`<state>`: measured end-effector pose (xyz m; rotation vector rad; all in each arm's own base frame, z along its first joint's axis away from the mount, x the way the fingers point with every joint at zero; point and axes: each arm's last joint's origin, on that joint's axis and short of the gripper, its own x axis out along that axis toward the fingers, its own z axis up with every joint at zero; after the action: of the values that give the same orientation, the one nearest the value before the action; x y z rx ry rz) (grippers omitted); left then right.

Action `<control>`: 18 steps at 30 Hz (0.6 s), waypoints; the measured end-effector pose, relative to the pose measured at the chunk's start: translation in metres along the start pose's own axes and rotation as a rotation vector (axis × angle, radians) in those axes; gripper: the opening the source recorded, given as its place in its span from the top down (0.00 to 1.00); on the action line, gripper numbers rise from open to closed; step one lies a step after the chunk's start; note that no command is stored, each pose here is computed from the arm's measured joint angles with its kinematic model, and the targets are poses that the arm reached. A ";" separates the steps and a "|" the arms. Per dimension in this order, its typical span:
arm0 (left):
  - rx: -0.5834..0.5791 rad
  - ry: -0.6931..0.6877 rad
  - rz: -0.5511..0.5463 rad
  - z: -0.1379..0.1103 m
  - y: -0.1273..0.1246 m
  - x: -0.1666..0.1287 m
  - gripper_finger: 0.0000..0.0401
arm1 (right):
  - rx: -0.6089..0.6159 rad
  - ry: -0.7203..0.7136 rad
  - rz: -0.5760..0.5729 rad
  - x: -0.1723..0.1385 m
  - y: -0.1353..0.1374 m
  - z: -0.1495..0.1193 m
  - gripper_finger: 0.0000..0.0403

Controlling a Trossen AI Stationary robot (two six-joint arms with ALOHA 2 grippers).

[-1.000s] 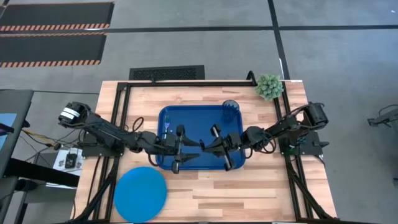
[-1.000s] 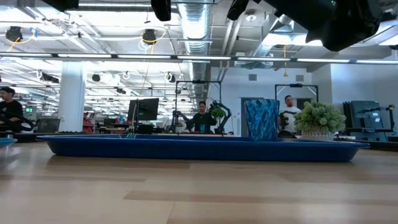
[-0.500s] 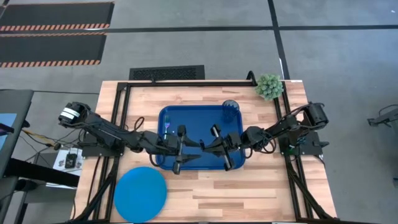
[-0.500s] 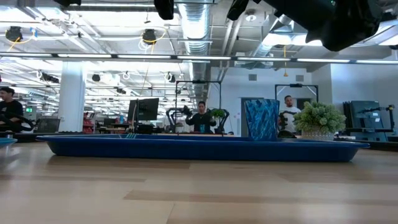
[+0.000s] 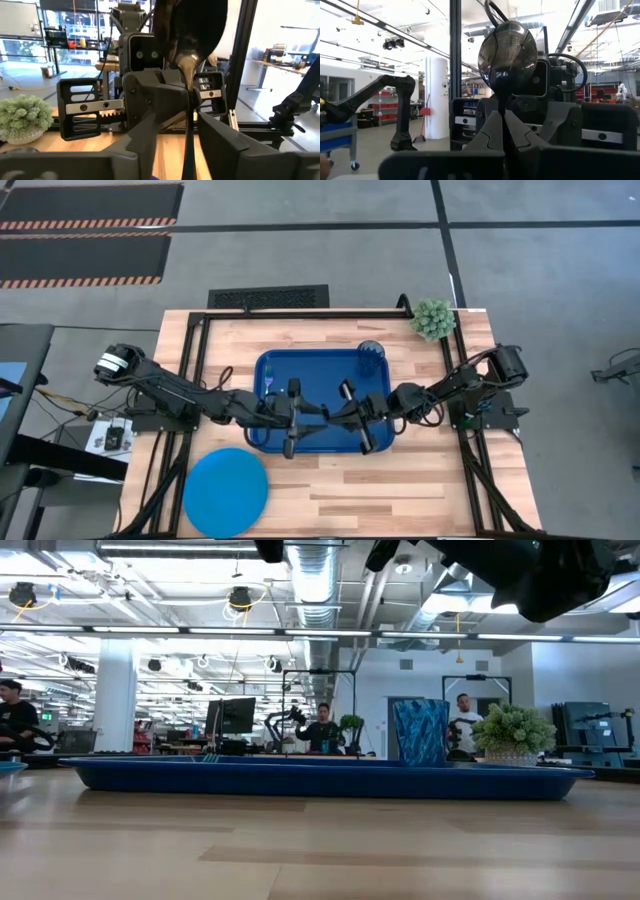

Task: Pick and place plate/cup/fork/spoon on tray
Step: Put the black spoon on the right side of the fork on the blue tray

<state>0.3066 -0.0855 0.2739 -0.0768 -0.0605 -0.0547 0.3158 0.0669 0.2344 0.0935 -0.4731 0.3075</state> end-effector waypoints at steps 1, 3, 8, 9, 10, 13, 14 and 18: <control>0.000 -0.002 -0.001 0.000 0.001 0.000 0.69 | -0.001 -0.005 0.001 0.000 0.000 0.000 1.00; 0.002 0.001 -0.022 0.000 0.003 0.001 0.75 | -0.003 -0.008 -0.001 0.000 0.000 0.001 1.00; 0.010 -0.019 -0.052 -0.004 0.003 0.006 0.88 | -0.005 -0.014 0.003 0.001 0.000 0.001 1.00; 0.011 -0.027 -0.053 -0.006 0.003 0.007 0.90 | -0.006 -0.017 0.007 0.001 0.001 0.002 1.00; 0.011 -0.030 -0.056 -0.007 0.003 0.008 0.92 | -0.004 -0.017 0.013 0.001 0.001 0.002 1.00; 0.016 -0.015 -0.053 -0.014 0.003 0.012 0.95 | -0.007 -0.009 0.018 0.002 0.002 0.001 1.00; 0.018 -0.004 -0.050 -0.017 0.003 0.014 0.96 | -0.007 -0.011 0.015 0.002 0.003 0.001 0.99; 0.010 -0.020 -0.052 -0.015 0.003 0.013 1.00 | -0.013 -0.011 0.007 0.002 0.002 0.002 0.95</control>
<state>0.3208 -0.0846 0.2594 -0.0653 -0.0826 -0.1057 0.3165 0.0695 0.2369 0.0805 -0.4859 0.3109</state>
